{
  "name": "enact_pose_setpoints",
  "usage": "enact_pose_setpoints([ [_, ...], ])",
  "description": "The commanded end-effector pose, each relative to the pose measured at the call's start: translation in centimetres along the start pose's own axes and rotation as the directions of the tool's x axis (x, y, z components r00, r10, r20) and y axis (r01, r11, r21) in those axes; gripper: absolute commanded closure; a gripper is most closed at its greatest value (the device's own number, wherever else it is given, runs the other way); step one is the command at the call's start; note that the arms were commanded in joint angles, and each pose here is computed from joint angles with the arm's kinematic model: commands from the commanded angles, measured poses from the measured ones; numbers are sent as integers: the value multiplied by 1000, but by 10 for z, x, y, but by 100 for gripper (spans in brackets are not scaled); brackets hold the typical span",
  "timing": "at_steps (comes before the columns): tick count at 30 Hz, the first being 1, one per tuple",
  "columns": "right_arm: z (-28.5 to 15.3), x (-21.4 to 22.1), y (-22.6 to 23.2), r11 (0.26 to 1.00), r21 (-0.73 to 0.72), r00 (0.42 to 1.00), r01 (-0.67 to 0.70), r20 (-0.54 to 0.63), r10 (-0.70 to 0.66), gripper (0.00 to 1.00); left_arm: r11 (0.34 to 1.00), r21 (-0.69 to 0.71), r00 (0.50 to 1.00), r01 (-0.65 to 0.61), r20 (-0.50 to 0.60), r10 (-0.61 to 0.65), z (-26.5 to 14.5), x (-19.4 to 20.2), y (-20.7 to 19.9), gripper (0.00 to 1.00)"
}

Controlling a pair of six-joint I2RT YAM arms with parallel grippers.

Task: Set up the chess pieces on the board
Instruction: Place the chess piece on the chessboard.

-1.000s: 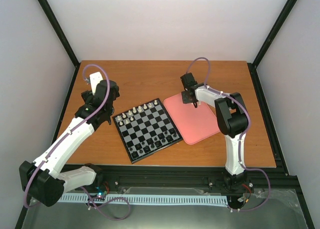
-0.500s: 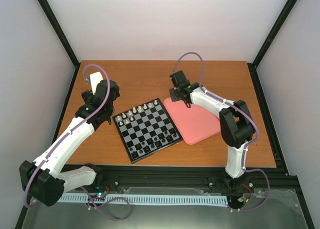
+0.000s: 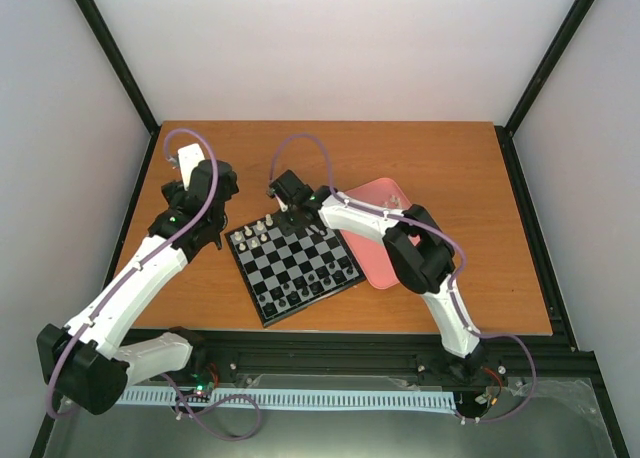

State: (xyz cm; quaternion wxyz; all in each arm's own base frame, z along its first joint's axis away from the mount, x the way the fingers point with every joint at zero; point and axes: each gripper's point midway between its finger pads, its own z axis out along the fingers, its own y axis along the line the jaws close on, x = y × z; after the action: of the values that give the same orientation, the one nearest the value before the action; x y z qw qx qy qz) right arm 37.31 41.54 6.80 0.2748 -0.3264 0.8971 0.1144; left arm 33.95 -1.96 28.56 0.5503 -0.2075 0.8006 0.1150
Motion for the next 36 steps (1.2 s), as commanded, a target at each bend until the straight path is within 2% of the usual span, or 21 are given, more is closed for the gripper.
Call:
enact_pose_setpoints([
  [1, -3, -7, 15, 998, -65, 1000, 22, -4, -22, 94, 999, -6, 998, 42, 37, -42, -6, -18, 5, 0],
  [13, 5, -2, 53, 987, -132, 995, 92, -31, -97, 94, 999, -11, 999, 37, 34, -37, -5, -17, 4, 0],
  [36, 23, 9, 55, 987, -125, 990, 106, -80, -116, 92, 999, -10, 999, 40, 34, -39, -4, -16, 4, 0],
])
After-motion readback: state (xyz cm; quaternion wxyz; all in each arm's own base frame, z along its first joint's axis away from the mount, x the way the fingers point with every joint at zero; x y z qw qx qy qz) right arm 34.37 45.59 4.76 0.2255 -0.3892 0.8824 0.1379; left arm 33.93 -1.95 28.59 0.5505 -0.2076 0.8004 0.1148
